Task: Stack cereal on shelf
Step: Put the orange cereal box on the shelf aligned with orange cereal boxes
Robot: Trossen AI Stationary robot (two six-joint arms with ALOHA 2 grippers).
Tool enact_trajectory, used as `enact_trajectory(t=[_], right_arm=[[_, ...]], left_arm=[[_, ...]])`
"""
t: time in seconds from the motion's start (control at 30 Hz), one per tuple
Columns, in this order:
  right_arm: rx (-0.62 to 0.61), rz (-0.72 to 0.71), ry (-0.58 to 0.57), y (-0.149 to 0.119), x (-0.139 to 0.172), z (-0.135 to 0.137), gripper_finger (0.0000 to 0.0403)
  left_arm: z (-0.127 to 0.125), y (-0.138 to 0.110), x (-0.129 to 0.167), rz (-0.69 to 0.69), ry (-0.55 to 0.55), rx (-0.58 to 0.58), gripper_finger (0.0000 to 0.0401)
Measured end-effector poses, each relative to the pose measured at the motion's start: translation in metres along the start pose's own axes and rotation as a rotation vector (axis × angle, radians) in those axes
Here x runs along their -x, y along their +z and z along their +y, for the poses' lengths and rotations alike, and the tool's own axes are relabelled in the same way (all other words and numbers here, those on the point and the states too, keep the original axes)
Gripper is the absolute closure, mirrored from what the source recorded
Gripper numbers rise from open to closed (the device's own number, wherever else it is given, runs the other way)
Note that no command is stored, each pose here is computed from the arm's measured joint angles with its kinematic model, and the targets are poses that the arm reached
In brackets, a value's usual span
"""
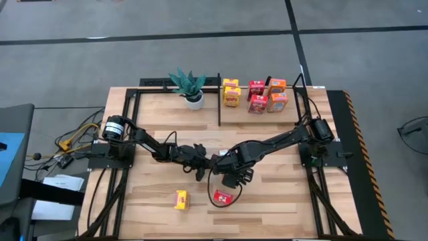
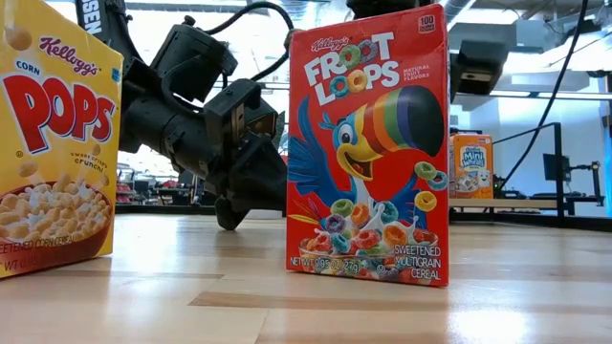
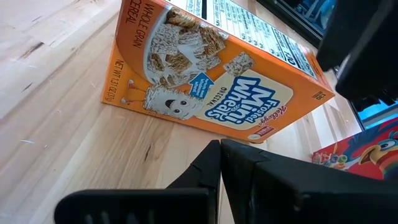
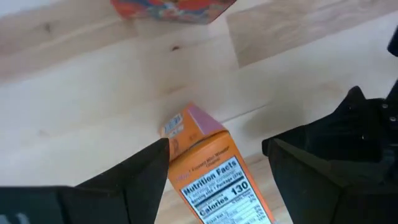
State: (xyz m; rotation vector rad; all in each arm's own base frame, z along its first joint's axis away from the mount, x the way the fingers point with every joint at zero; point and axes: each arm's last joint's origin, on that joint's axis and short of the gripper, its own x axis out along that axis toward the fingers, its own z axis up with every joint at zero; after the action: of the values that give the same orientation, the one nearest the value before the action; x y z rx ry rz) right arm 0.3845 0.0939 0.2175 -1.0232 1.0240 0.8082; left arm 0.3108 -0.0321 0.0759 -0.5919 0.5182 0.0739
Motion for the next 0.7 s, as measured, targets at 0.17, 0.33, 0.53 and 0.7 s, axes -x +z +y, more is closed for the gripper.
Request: enact_trajectory(t=[0.17,0.33,0.53,0.7], right_arm=[[0.093,0.030,0.044,-0.008,-0.008,0.006,0.0103],[0.111,0.043,0.068,-0.011,-0.013,0.012,0.0103],[0.152,0.103,0.042,-0.016,-0.018,0.013,0.0103],[0.156,0.132,0.070,-0.027,-0.022,0.014,0.0104]], left_arm=[[0.000,0.000,0.000,-0.001,0.001,0.008,0.0401],[-0.002,-0.001,0.000,-0.002,0.002,0.005,0.0401],[-0.002,-0.002,0.000,-0.010,0.013,0.003,0.0401],[-0.002,-0.002,0.000,-0.011,0.014,0.010,0.0401]])
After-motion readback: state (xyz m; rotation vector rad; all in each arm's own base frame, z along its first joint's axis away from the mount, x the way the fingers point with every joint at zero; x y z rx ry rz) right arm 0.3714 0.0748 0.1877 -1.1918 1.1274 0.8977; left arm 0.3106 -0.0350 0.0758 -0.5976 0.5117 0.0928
